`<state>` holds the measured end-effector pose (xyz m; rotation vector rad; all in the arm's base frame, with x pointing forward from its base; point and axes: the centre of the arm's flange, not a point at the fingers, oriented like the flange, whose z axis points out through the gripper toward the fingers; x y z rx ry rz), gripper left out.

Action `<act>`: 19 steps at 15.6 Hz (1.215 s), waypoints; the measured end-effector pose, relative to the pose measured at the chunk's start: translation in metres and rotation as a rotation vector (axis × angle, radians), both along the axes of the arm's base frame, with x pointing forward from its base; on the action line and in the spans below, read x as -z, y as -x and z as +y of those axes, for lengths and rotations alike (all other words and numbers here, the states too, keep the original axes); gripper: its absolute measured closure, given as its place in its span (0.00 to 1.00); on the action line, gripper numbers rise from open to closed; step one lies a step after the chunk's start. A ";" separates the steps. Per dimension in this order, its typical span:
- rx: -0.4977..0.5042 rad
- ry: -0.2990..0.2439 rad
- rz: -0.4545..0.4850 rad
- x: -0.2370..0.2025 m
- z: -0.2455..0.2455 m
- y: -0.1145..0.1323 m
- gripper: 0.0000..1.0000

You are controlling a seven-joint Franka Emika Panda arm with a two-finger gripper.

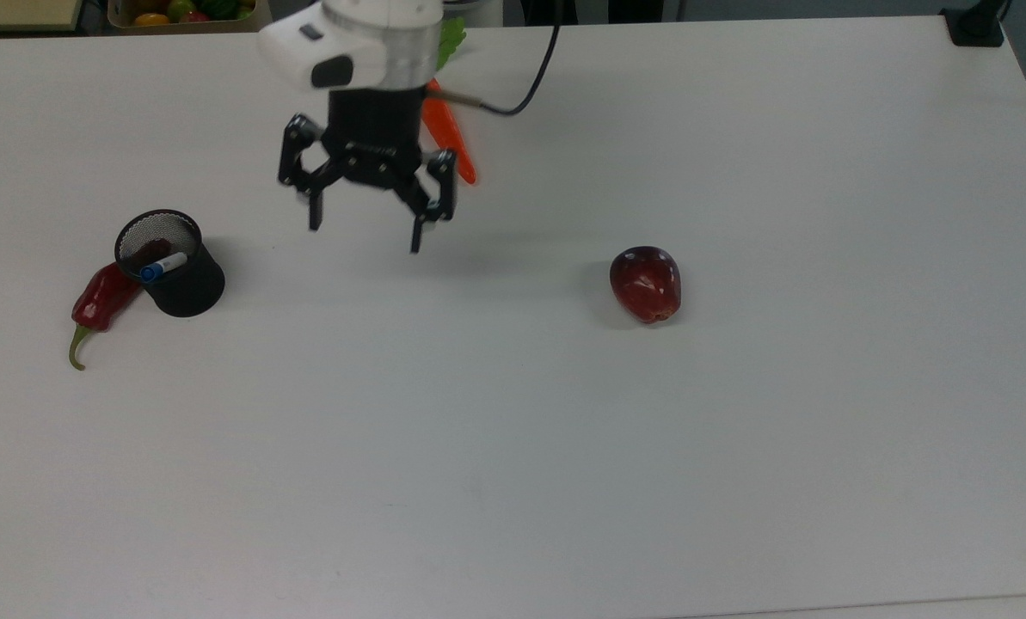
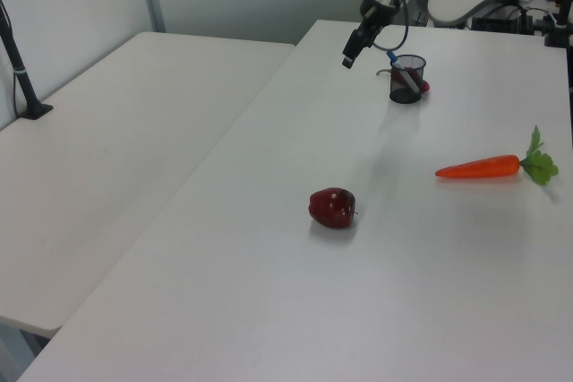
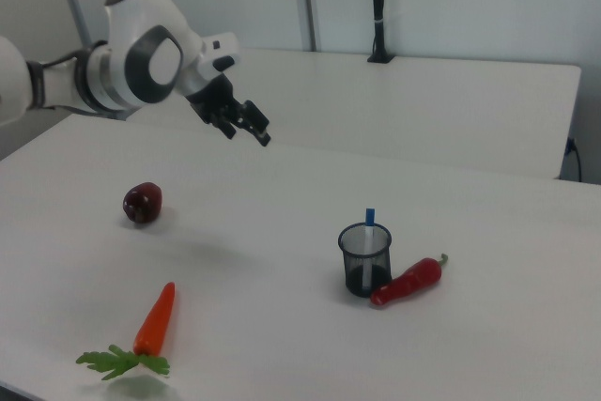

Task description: Place marker

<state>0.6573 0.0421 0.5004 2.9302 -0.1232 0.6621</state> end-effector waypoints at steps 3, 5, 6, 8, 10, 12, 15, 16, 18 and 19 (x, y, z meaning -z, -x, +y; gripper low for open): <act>0.014 -0.029 0.051 -0.031 0.010 0.021 0.00; 0.014 -0.041 0.093 -0.050 0.009 0.037 0.00; 0.003 -0.040 0.120 -0.058 0.007 0.045 0.00; -0.028 -0.030 0.194 -0.071 0.003 0.063 0.00; -0.062 -0.014 0.276 -0.078 -0.003 0.080 0.00; -0.082 -0.002 0.342 -0.083 -0.010 0.093 0.00; -0.078 0.000 0.400 -0.085 -0.017 0.105 0.00; -0.077 0.001 0.407 -0.087 -0.018 0.106 0.00; -0.080 0.002 0.415 -0.094 -0.019 0.108 0.00; -0.082 0.001 0.414 -0.097 -0.019 0.108 0.00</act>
